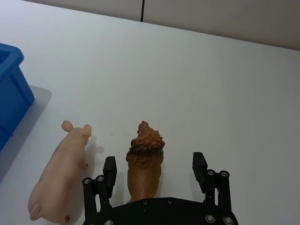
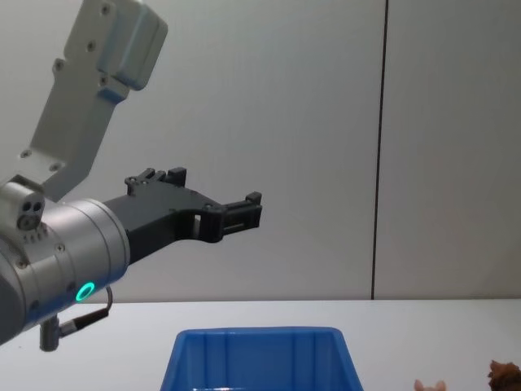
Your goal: Pick up the two dolls from the table and place them into the box.
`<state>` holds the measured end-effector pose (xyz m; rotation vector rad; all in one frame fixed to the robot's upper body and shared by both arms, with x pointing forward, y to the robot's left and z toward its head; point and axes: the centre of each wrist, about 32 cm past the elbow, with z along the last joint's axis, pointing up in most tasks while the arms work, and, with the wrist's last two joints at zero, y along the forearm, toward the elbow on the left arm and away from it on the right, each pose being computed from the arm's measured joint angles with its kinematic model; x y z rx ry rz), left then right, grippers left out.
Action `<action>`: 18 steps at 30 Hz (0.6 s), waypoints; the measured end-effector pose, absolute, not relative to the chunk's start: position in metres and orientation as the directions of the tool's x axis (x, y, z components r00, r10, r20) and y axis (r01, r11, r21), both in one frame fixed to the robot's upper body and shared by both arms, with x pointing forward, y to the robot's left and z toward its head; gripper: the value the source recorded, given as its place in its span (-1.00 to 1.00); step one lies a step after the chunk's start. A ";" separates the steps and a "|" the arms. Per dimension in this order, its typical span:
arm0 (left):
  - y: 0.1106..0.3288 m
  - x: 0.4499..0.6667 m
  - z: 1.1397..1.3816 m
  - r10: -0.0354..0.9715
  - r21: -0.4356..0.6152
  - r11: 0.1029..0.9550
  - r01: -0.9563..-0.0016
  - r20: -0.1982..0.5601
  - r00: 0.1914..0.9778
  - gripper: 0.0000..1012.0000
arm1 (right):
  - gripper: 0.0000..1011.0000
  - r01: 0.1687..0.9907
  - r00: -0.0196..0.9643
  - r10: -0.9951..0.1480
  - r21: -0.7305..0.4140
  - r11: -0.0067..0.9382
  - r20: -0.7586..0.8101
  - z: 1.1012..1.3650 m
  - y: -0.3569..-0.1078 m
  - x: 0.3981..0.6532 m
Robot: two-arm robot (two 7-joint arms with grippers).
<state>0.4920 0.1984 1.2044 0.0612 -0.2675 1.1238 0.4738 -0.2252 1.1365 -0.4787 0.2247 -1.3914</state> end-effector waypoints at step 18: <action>0.198 0.492 1.204 0.882 -0.086 0.434 -0.897 0.242 0.404 0.98 | 0.06 0.878 0.166 -0.977 -0.470 0.086 0.131 1.132 -0.220 0.479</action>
